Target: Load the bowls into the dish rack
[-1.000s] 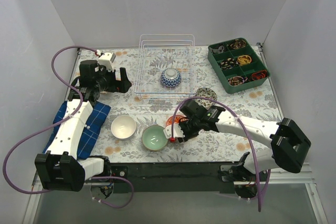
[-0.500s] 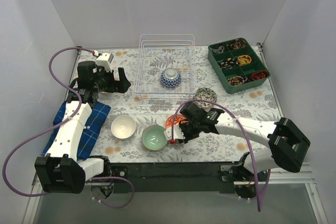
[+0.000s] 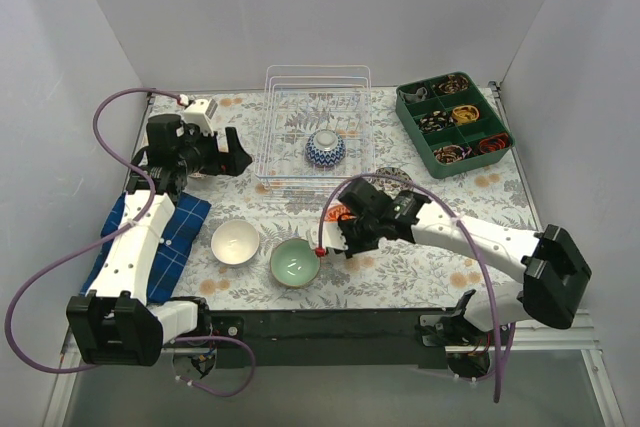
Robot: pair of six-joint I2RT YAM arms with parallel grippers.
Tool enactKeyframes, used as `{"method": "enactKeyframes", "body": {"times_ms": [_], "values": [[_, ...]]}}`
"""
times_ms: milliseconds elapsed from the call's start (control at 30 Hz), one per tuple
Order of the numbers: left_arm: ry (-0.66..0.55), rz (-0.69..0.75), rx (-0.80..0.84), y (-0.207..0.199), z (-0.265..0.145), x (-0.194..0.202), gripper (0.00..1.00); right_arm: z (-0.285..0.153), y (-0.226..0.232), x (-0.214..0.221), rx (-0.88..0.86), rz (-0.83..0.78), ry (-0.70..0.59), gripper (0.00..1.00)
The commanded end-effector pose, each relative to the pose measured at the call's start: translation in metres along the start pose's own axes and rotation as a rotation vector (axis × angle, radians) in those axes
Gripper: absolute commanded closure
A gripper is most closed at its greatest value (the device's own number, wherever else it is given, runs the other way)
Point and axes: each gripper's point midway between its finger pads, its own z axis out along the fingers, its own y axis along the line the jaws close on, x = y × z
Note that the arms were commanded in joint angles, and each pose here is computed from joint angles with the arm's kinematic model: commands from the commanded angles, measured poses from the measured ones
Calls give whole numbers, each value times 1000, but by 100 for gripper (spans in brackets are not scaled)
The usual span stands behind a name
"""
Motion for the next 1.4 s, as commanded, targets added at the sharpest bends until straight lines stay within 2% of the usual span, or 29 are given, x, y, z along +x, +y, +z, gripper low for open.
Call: {"method": "enactKeyframes", "body": {"times_ms": [0,33,100,167,200,233,267,300,367,400,467,500,533,567,600,667,900,967,1000,1133,1367], "values": [[-61,21,78,-18,-2,-35,8,-75,-40,-54,126,27,-102,99],[-49,24,93,-21,4,-36,9,-95,-53,-69,168,23,-139,99],[-72,51,109,-27,7,-53,9,-108,-70,-74,185,92,-173,99],[-78,79,121,-32,17,-65,10,-135,-98,-98,223,142,-283,99],[-77,84,124,-33,21,-68,9,-136,-121,-88,226,278,-302,99],[-64,83,123,-30,30,-68,9,-142,-135,-89,222,345,-346,99],[-59,82,118,-28,34,-70,11,-165,-150,-109,206,367,-461,99],[-74,90,119,-29,36,-80,11,-163,-174,-91,196,531,-486,99],[-49,65,118,-24,50,-79,13,-182,-194,-100,150,588,-619,99],[-58,64,123,-25,53,-87,15,-186,-216,-86,176,627,-663,99],[-30,33,136,-22,68,-85,20,-191,-225,-85,113,714,-755,99],[-34,31,145,-23,71,-90,27,-187,-236,-69,107,762,-773,99],[-11,18,151,-20,82,-85,32,-191,-246,-67,94,817,-823,99],[-3,12,156,-20,86,-85,40,-193,-247,-68,36,832,-871,99],[3,10,168,-20,90,-84,70,-184,-254,-52,4,912,-885,99],[21,14,158,-18,104,-82,100,-185,-263,-54,-52,936,-948,99],[113,118,215,-40,146,-60,100,-147,-293,-45,-193,1050,-1026,99],[128,134,208,-38,152,-58,100,-139,-301,-42,-194,1034,-1047,99],[141,140,208,-37,158,-54,100,-126,-305,-35,-226,1091,-1043,99],[173,160,195,-34,168,-46,100,-102,-319,-29,-246,1122,-1058,99],[235,160,185,-25,183,-26,100,-68,-331,-34,-282,1131,-1075,99]]}}
